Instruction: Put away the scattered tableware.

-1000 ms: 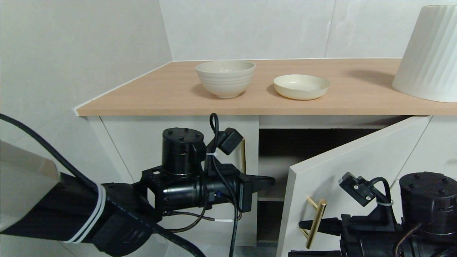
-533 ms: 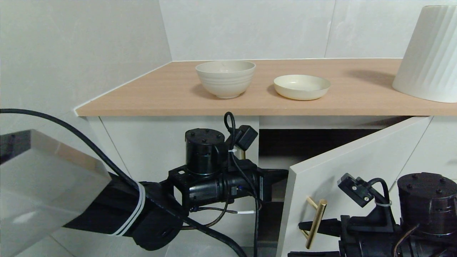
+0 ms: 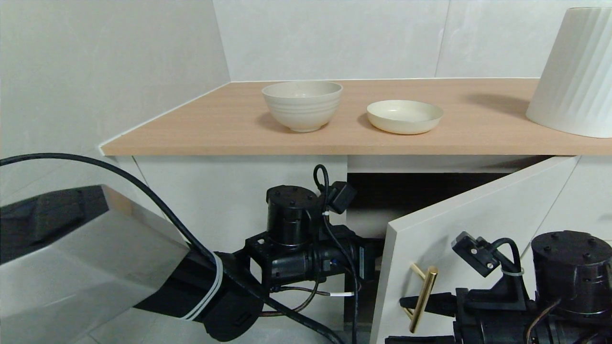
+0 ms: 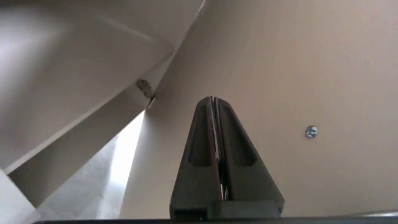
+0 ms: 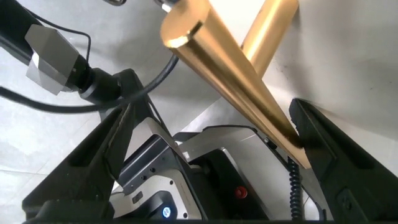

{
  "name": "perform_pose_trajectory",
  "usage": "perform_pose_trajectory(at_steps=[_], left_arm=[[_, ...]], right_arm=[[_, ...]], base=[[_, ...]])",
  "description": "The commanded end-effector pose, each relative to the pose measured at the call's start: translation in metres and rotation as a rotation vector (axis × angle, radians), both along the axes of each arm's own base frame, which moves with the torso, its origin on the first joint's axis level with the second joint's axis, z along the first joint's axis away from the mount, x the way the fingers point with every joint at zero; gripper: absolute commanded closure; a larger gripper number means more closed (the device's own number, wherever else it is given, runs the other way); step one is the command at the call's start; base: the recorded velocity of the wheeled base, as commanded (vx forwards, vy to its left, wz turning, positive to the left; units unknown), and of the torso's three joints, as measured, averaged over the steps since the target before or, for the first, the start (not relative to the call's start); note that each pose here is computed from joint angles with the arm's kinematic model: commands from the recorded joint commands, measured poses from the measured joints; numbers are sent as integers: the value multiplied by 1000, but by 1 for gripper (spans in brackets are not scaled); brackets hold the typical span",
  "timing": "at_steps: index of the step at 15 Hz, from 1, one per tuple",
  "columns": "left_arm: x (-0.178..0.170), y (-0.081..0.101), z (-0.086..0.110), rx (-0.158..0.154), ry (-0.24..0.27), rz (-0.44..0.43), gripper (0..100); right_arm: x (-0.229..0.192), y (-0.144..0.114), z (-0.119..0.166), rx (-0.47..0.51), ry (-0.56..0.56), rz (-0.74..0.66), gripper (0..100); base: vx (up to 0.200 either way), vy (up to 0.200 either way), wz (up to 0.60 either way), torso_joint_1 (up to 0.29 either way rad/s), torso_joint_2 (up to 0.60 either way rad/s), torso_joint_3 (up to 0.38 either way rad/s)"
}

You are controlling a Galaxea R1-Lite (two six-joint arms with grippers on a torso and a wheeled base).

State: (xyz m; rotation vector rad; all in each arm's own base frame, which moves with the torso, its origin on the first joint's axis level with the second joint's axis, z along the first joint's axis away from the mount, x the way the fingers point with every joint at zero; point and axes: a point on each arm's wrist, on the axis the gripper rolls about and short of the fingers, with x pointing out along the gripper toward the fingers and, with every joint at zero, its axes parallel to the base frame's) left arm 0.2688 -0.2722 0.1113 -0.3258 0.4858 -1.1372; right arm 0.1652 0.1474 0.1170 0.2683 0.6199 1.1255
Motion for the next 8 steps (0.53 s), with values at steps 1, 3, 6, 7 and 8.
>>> perform_pose_trajectory(at_steps=[1, 3, 6, 7, 8], left_arm=[[-2, -2, 0, 0, 1, -7, 100], [-9, -7, 2, -2, 0, -28, 100], [-12, -8, 5, -8, -6, -36, 100], [-12, -8, 6, -9, -7, -36, 100], [-13, -8, 6, -9, -7, -36, 100]], right_arm=[[3, -3, 0, -1, -4, -22, 0], [9, -12, 1, 0, -7, -74, 0], [20, -27, 5, 1, -72, -159, 0], [22, -33, 10, 9, -107, -209, 0], [20, -37, 14, 15, -132, -232, 0]], base=[[0, 0, 0, 0, 0, 0], [0, 0, 0, 0, 0, 0], [0, 0, 0, 0, 0, 0], [0, 0, 0, 0, 0, 0], [0, 0, 0, 0, 0, 0]])
